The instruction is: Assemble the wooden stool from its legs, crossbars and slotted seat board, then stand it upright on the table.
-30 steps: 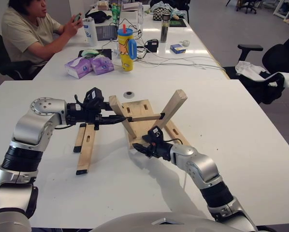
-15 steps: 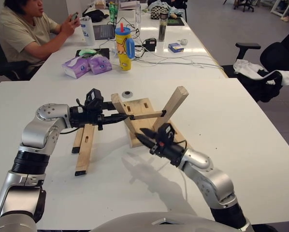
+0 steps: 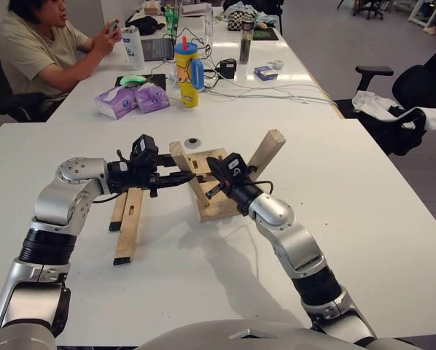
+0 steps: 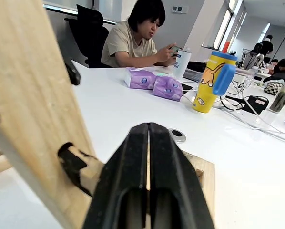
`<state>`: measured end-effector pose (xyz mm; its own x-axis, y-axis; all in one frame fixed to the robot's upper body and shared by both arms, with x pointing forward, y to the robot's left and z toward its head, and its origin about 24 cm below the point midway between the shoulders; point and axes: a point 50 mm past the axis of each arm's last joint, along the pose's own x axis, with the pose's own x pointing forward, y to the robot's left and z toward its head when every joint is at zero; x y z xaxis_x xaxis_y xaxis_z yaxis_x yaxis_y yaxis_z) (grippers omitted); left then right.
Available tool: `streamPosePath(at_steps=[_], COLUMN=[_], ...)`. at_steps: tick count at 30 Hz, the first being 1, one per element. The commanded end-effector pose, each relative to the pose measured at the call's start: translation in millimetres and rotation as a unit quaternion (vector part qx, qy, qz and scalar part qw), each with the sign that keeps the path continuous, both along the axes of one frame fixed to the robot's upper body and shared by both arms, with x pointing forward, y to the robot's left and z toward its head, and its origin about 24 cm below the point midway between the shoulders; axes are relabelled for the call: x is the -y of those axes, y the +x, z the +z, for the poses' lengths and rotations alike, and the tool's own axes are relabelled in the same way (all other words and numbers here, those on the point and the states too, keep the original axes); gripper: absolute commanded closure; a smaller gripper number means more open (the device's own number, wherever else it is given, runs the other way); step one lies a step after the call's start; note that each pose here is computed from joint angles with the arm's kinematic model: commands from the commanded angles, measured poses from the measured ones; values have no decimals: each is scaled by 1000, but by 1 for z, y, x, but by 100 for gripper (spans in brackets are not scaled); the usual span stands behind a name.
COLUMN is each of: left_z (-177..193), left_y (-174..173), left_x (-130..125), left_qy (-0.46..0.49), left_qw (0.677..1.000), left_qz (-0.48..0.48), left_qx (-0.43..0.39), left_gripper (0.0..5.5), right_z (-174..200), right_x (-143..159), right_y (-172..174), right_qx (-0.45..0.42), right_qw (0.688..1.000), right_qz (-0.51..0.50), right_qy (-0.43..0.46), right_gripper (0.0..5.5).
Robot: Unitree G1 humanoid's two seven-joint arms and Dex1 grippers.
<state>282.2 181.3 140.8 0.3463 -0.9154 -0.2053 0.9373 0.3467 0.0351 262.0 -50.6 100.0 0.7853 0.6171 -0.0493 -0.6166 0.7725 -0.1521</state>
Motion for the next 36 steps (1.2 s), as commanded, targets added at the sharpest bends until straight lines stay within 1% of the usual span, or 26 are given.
streamPosePath(at_steps=[1,3,5,8,10,15,19,22,26,27,30,35,36], left_z=[-36,-31,-25,-17,-12,-10,-21,-26,-24,-20,-13,-9,-6], left_y=[-11,-10,-7,-3,3,17,15,15,17,18,19,8,5], left_x=[-2,-3,-6,-10,-10,-4,-7,-10,-12,-11,-12,-30,-35], left_qy=[15,11,14,21,29,48,52,58,54,44,15,18,11], left_qw=[997,997,998,998,998,997,997,997,998,998,999,999,998], left_qz=[27,30,29,24,13,-18,-9,7,25,30,38,43,44], left_qx=[-77,-69,-60,-52,-48,-51,-61,-55,-32,-26,-20,-28,-34], left_gripper=[344,344,344,344,344,344,344,344,344,308,267,188,188], right_z=[-7,10,12,-9,-33,-67,-83,-97,-105,-107,-113,-119,-120], right_x=[19,32,42,48,46,32,17,21,26,27,30,33,34], right_y=[-14,-27,-40,-45,-38,-15,-14,-16,-17,-17,-18,-16,-15], right_qx=[-31,-6,-12,-59,-101,-154,-192,-221,-237,-241,-251,-258,-258], right_qw=[998,995,994,994,993,986,981,975,970,968,965,963,963], right_qz=[14,31,46,50,26,-40,-26,-35,-42,-44,-54,-68,-69], right_qy=[62,96,94,76,63,47,19,-9,-38,-44,-46,-43,-43], right_gripper=[550,550,550,550,550,550,550,550,550,550,550,550,550])
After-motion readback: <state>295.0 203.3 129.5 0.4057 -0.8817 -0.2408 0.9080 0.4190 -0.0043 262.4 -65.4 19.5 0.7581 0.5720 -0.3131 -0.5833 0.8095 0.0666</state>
